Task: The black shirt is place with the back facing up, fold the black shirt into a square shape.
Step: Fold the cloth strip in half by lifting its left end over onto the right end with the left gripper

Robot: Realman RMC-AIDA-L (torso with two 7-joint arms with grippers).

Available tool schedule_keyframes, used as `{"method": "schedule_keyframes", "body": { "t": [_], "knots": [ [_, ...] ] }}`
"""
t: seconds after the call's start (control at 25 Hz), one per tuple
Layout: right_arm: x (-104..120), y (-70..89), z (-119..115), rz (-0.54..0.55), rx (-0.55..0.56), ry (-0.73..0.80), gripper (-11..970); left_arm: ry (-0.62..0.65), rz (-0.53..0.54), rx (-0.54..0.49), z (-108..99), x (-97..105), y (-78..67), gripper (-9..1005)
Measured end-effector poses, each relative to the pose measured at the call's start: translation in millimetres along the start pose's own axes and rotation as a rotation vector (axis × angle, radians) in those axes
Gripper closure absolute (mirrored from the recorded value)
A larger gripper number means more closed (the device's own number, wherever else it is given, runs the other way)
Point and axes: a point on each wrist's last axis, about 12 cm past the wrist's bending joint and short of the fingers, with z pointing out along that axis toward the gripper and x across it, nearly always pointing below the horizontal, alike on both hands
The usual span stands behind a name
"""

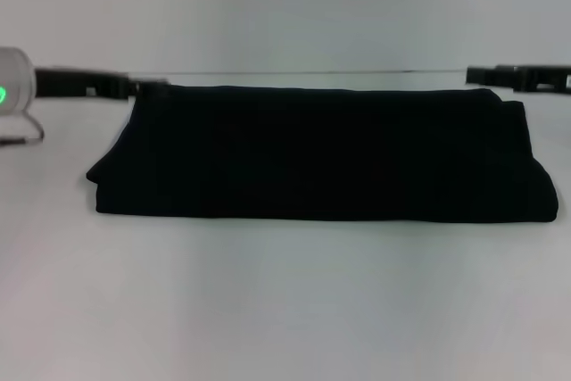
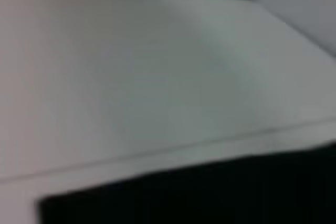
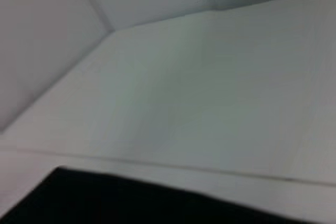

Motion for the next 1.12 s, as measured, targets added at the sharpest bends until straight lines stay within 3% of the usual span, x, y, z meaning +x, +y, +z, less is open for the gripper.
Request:
{"method": "schedule_keyframes", "body": {
  "t": [0.12,0.28,0.52,0.84,1.12],
  "knots": [
    [10.1,8.9,-8.4,-0.017,-0.111,0.021,290,0.071,-0.050,0.131,-16.3,11.8,-8.5,218],
    [22.3,15.6,-14.0,-0.048,-0.192,0.043,291,0.146,-0.169,0.210,-33.0,28.0,-5.5,60],
    [24.6,14.0,-14.3,-0.055,-0.179,0.036,291,0.193,-0.419,0.262,-41.6,46.3,2.3,59],
    [16.5,11.6,-8.0,-0.064,-0.130,0.020,292,0.230,-0.749,0.222,-25.1,73.1,9.4,60],
    [13.2,10.2,-7.1,-0.063,-0.114,0.007,292,0.201,-0.919,0.166,-17.6,87.9,16.9,60]
  ]
}}
